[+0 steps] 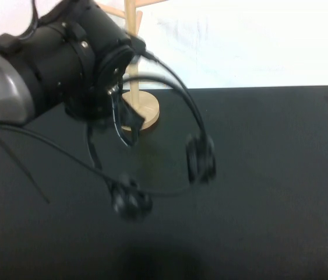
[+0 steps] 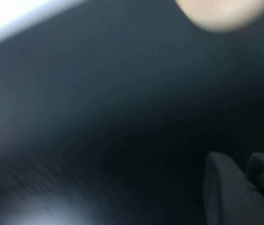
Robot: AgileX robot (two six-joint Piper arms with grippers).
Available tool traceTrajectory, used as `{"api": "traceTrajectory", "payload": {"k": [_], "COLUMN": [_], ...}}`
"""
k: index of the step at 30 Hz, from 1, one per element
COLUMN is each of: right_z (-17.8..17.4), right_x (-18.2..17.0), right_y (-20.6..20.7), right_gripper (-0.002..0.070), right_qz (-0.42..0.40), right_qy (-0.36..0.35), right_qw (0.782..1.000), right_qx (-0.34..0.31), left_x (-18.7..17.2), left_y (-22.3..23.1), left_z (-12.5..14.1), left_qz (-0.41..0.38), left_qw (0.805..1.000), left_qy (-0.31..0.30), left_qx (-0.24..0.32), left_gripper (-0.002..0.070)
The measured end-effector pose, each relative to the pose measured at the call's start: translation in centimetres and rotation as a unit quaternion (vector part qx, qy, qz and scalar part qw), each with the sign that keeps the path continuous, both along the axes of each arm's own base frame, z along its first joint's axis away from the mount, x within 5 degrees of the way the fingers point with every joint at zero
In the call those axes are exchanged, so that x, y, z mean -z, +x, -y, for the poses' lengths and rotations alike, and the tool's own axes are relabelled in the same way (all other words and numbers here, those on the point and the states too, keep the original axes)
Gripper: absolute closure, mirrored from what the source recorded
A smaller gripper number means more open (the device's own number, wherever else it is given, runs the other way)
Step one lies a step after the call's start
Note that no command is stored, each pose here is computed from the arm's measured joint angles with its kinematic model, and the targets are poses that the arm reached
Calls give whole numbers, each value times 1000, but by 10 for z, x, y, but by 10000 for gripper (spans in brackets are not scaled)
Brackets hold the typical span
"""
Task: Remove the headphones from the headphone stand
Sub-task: Place the headphones on the table
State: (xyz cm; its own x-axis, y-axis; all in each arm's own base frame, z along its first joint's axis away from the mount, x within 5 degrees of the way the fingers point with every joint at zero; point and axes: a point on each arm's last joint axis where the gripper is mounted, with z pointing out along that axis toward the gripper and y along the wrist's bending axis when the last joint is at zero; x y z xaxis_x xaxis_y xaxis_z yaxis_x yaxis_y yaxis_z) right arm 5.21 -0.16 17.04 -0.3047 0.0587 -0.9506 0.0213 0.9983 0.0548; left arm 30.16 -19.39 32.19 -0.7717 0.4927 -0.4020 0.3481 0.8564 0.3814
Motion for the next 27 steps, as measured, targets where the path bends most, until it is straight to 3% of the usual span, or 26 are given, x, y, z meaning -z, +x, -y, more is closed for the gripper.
{"api": "traceTrajectory", "payload": {"k": [4,8,18,27], "right_z": [0,0,0,0], "right_x": [0,0,0,0], "right_y": [0,0,0,0], "right_gripper": [685,685,685,685], "right_qz": [0,0,0,0], "right_qy": [0,0,0,0], "right_qw": [1000,1000,1000,1000], "right_qx": [0,0,0,0], "left_x": [10,43,151,173], "left_y": [-8,-1,64,81], "left_z": [4,9,-23,-22], "left_qz": [-63,-87,-133,-122], "left_qw": [998,995,991,992], "left_qy": [-3,4,19,7], "left_qx": [31,54,13,22], "left_gripper": [615,615,615,624]}}
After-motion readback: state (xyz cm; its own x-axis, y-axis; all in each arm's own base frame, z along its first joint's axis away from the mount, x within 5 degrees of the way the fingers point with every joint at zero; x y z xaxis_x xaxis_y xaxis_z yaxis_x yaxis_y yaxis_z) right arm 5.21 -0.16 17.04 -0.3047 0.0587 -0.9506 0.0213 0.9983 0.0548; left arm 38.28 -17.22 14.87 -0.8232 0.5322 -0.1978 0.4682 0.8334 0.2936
